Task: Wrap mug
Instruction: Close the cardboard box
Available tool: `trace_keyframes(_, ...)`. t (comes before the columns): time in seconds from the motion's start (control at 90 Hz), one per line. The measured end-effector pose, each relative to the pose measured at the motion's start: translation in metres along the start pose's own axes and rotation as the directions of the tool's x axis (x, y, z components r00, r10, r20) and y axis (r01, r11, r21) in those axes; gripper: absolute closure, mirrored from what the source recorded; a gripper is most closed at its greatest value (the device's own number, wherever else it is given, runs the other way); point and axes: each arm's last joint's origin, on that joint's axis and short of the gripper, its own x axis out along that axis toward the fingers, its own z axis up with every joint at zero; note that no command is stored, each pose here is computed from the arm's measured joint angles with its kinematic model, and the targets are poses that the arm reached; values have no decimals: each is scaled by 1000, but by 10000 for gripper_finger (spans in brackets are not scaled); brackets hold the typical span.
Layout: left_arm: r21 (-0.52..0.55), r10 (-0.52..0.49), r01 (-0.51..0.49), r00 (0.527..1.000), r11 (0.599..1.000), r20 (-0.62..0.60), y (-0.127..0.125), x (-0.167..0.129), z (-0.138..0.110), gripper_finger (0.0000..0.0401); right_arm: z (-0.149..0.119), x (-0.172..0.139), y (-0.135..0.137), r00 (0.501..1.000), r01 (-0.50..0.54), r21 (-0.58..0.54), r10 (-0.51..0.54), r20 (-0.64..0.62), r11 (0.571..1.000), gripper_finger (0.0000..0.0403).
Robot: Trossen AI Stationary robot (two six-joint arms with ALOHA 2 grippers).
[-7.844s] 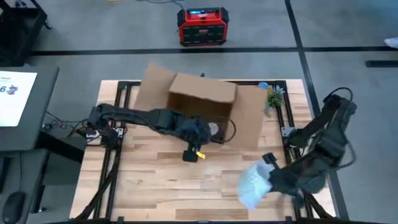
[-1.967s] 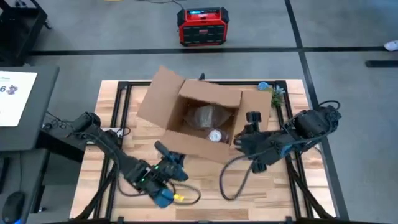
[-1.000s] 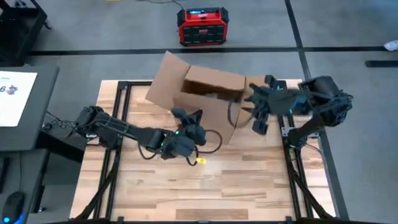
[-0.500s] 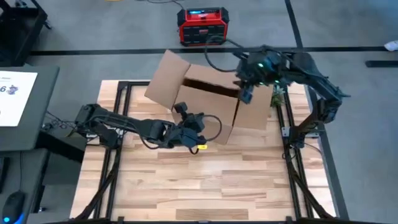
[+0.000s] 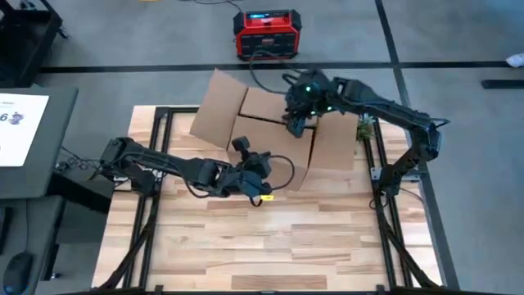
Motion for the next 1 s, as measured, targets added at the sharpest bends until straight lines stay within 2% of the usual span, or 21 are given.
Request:
trace_keyframes(0.178, 12, -52, 51, 997, 999, 57, -2, -24, 17, 401, -9, 18, 7, 1000, -7, 1, 7, 9, 1000, 285)
trace_keyframes(0.322, 3, -110, 110, 990, 994, 94, 12, -69, 39, 401, -16, 24, 10, 1000, -13, -2, 13, -18, 1000, 285)
trace_keyframes(0.433, -32, -192, 193, 980, 981, 48, 20, -108, 37, 401, -15, 23, 13, 1000, -20, -9, 20, -12, 1000, 285)
trace_keyframes(0.533, -114, -278, 265, 953, 957, -117, 24, -133, 14, 401, -15, 20, 16, 1000, -27, -22, 27, -4, 999, 285)
trace_keyframes(0.622, -202, -244, 189, 923, 961, -298, 24, -144, -14, 401, -14, 17, 18, 999, -34, -29, 34, 6, 999, 285)
trace_keyframes(0.656, -235, -247, 176, 915, 956, -318, 16, -145, -23, 401, -14, 17, 20, 999, -36, -34, 37, 6, 999, 285)
trace_keyframes(0.756, -212, -275, 212, 900, 954, -339, -6, -147, -51, 401, -14, 15, 23, 999, -44, -49, 44, 7, 998, 285)
trace_keyframes(0.8, -211, -238, 169, 900, 963, -366, -10, -143, -65, 401, -15, 14, 25, 999, -48, -53, 48, 2, 997, 285)
trace_keyframes(0.856, -167, -126, 61, 900, 984, -418, -9, -137, -86, 401, -16, 13, 27, 999, -54, -61, 54, -6, 997, 285)
trace_keyframes(0.944, -126, -33, -25, 896, 992, -442, -19, -121, -122, 401, -19, 13, 31, 998, -63, -81, 61, -32, 995, 285)
trace_keyframes(1.0, -92, 42, -94, 892, 991, -450, -14, -115, -140, 401, -20, 13, 32, 997, -66, -90, 62, -43, 994, 285)
